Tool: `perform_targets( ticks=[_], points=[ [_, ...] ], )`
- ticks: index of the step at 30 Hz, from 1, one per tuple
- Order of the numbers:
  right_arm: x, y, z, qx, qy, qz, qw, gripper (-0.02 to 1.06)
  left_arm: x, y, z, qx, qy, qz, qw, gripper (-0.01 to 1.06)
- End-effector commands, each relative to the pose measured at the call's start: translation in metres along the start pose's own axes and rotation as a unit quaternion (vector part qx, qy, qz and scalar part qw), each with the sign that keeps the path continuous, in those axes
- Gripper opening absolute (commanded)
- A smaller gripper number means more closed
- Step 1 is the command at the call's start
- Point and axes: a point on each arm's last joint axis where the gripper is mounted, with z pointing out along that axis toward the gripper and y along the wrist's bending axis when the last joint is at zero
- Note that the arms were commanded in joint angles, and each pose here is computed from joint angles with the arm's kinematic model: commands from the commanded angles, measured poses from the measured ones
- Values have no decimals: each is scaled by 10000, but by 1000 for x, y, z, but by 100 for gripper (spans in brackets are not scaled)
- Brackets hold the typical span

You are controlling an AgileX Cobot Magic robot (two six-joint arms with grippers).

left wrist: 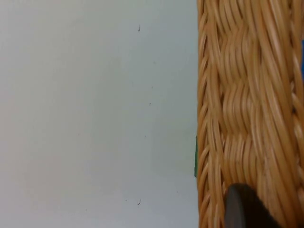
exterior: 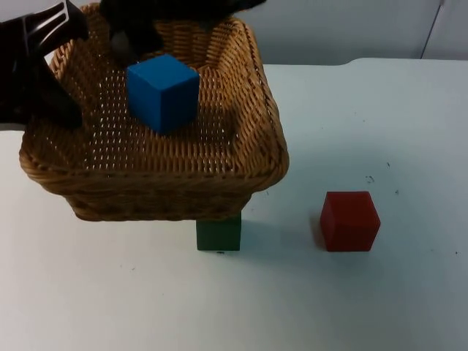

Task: Pick up the basket with the left hand and place the blue cube into the basket with the right hand.

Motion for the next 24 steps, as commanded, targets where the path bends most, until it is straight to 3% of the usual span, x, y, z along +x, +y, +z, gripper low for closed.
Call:
perform_targets(
  ticks=[1, 11, 19, 24],
  points=[
    [-7, 0, -17, 61, -154, -107, 9998, 93, -2, -1, -3, 74, -151, -138, 9998, 0],
    [-10, -4, -55, 183, -123, -176, 9996, 92, -2, -1, -3, 72, -156, -125, 9998, 0],
    [4, -4, -54, 164, 396, -181, 9989, 92, -3, -1, -3, 66, -172, 35, 9998, 0],
    [18, -2, -56, 145, 314, -188, 9992, 90, -6, 4, -5, 20, -215, 147, 9997, 0]
  ],
)
